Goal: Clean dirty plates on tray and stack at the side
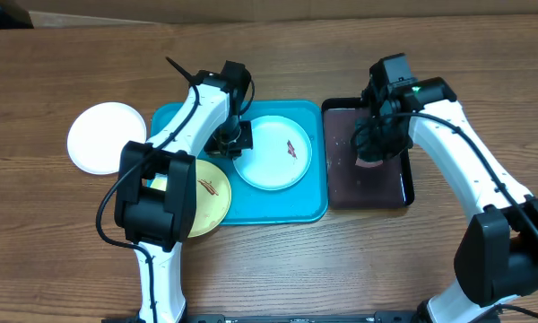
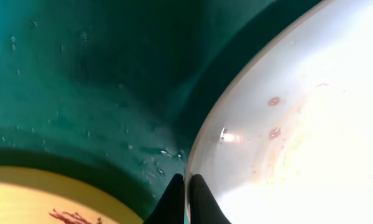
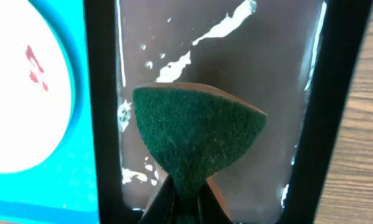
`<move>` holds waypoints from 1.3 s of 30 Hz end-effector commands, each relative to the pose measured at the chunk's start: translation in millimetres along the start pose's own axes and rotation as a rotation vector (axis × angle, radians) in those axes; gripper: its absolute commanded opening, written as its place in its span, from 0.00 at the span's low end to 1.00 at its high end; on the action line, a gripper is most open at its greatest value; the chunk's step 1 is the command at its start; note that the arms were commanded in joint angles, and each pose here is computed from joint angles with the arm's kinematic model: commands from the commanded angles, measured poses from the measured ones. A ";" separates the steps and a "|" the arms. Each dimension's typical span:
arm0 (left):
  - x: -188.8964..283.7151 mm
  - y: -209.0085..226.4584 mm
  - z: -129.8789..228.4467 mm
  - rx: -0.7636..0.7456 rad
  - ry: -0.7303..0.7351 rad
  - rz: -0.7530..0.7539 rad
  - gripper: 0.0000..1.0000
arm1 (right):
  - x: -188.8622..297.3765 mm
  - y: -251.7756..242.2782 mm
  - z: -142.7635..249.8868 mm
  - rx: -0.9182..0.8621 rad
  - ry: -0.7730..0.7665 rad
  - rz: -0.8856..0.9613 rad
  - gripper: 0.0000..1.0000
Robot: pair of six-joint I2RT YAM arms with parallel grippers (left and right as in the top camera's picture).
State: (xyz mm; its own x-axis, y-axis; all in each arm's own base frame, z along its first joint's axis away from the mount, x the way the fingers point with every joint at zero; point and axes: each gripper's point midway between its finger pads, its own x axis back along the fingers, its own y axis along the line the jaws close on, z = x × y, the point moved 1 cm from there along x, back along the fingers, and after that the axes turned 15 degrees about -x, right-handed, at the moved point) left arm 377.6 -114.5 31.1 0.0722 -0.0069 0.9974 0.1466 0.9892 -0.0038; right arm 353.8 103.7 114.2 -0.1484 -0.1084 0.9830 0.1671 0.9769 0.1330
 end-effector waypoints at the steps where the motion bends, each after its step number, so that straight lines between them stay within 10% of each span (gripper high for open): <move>1: 11.2 -5.5 1.2 0.021 -0.026 -0.010 0.04 | -5.4 8.7 11.4 0.041 0.004 0.006 0.04; 30: 11.8 -12.1 -10.0 -0.036 -0.073 0.023 0.04 | 42.9 110.2 -6.4 0.178 -0.120 -0.275 0.04; 39: 11.9 -13.7 -10.5 -0.036 -0.075 0.034 0.05 | 21.2 133.3 -10.0 0.160 -0.254 -0.116 0.04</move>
State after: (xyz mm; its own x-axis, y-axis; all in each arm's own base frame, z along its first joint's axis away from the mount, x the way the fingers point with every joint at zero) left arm 385.9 -124.2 30.6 0.0316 0.0159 0.9994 0.1534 0.9880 -0.0206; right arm 373.8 231.9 161.0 -0.3510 -0.2822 0.8929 -0.0750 0.9589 0.2736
